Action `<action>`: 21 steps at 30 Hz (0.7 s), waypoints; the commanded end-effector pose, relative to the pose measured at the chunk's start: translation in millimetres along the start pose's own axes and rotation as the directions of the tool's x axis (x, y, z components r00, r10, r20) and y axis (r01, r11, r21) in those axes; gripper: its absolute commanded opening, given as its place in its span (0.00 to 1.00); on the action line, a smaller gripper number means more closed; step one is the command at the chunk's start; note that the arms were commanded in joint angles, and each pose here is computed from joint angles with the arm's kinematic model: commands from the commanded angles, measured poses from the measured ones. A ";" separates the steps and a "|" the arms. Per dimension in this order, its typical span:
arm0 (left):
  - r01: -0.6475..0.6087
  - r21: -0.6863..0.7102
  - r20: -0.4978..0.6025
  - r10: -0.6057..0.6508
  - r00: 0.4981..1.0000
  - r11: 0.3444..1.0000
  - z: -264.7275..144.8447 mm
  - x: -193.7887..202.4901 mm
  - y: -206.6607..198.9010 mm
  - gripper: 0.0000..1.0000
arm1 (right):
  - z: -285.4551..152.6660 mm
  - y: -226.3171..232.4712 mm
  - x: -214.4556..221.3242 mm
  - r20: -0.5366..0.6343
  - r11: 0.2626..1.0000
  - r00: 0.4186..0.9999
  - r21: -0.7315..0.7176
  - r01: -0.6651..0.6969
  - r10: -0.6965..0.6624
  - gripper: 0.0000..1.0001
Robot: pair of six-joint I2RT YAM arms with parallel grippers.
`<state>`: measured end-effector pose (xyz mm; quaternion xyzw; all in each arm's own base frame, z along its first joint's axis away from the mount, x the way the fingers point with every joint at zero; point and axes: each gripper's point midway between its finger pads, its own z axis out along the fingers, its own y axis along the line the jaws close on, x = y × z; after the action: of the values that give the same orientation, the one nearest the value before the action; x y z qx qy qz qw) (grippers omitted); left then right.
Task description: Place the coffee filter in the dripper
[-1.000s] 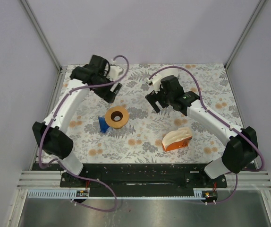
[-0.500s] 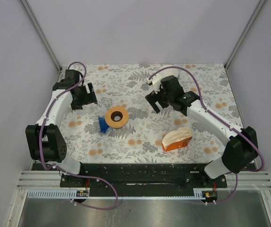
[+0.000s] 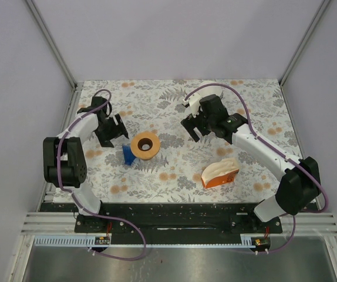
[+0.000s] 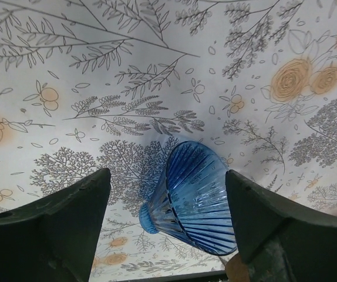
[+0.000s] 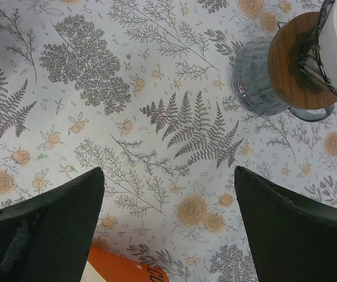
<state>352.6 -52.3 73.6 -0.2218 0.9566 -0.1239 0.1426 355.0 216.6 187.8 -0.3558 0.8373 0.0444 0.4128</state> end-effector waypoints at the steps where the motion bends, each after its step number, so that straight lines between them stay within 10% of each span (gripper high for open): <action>1: 0.011 0.017 -0.007 -0.010 1.000 1.000 8.2 6.7 -4.5 0.80 | -1.6 -1.5 -4.8 0.011 1.000 1.000 0.011 0.003 -0.003 0.99; 11: -0.029 0.026 -0.032 0.030 0.999 0.999 6.4 33.6 -4.5 0.62 | 3.5 -0.8 -0.3 -0.007 1.000 1.000 0.010 0.009 -0.009 1.00; 21: -0.044 -0.002 0.001 0.044 0.999 0.999 -3.1 29.4 0.3 0.00 | 4.6 -0.6 1.0 -0.011 1.000 1.000 0.008 0.014 -0.014 0.99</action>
<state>314.6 -69.9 51.6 -0.2062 0.9646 -0.1231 0.1088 355.2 216.5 180.0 -0.3597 0.8408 0.0412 0.4025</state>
